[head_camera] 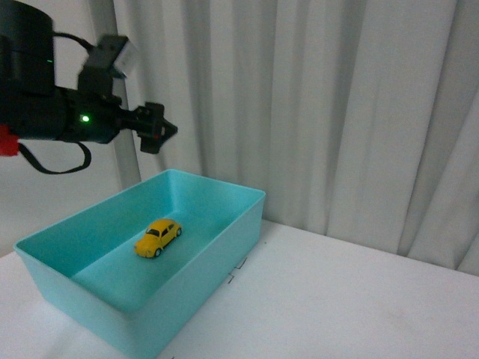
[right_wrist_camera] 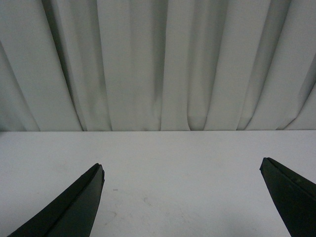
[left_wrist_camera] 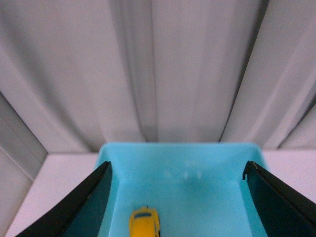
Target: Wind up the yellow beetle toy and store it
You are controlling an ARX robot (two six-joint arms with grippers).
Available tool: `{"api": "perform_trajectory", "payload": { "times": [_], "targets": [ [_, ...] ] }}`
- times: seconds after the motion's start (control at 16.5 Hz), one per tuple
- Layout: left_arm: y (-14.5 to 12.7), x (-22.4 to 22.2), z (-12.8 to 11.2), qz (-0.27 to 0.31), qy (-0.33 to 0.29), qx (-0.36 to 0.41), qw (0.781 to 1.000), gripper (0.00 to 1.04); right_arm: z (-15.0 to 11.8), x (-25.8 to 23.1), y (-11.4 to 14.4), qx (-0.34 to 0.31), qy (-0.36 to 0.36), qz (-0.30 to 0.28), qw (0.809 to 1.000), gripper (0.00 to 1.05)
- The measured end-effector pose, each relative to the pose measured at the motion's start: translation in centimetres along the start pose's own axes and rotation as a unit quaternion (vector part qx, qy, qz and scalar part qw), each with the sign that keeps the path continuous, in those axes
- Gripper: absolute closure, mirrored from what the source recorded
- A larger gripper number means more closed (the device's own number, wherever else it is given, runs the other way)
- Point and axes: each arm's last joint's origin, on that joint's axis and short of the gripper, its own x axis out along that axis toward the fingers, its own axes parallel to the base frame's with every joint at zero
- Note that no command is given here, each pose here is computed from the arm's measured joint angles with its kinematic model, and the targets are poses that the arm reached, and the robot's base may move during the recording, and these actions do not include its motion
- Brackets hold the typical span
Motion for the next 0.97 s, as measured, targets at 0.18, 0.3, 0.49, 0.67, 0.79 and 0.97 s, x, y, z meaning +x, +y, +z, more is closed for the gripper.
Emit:
{"api": "perform_trajectory", "payload": {
  "times": [0.18, 0.3, 0.49, 0.67, 0.79, 0.97],
  "targets": [
    [-5.1, -6.2, -1.2, -0.003, -0.131, -0.015, 0.991, 0.53, 0.0, 0.0, 0.0, 0.0, 0.0, 0.0, 1.0, 0.06],
    [-7.1, -8.6, -3.7, -0.002, -0.107, -0.028, 0.994, 0.79, 0.0, 0.0, 0.0, 0.0, 0.0, 0.0, 1.0, 0.06],
    [-8.9, -11.3, -4.6, -0.001, -0.116, -0.033, 0.993, 1.03, 0.0, 0.0, 0.0, 0.0, 0.0, 0.0, 1.0, 0.06],
    [-10.0, -13.4, -6.0, 0.003, -0.108, -0.035, 0.994, 1.03, 0.0, 0.0, 0.0, 0.0, 0.0, 0.0, 1.0, 0.06],
    [-10.5, -14.6, -6.3, -0.001, -0.112, -0.034, 0.993, 1.03, 0.0, 0.0, 0.0, 0.0, 0.0, 0.0, 1.0, 0.06],
    [-11.9, -15.7, -8.2, -0.001, -0.095, -0.034, 0.995, 1.03, 0.0, 0.0, 0.0, 0.0, 0.0, 0.0, 1.0, 0.06]
  ]
}}
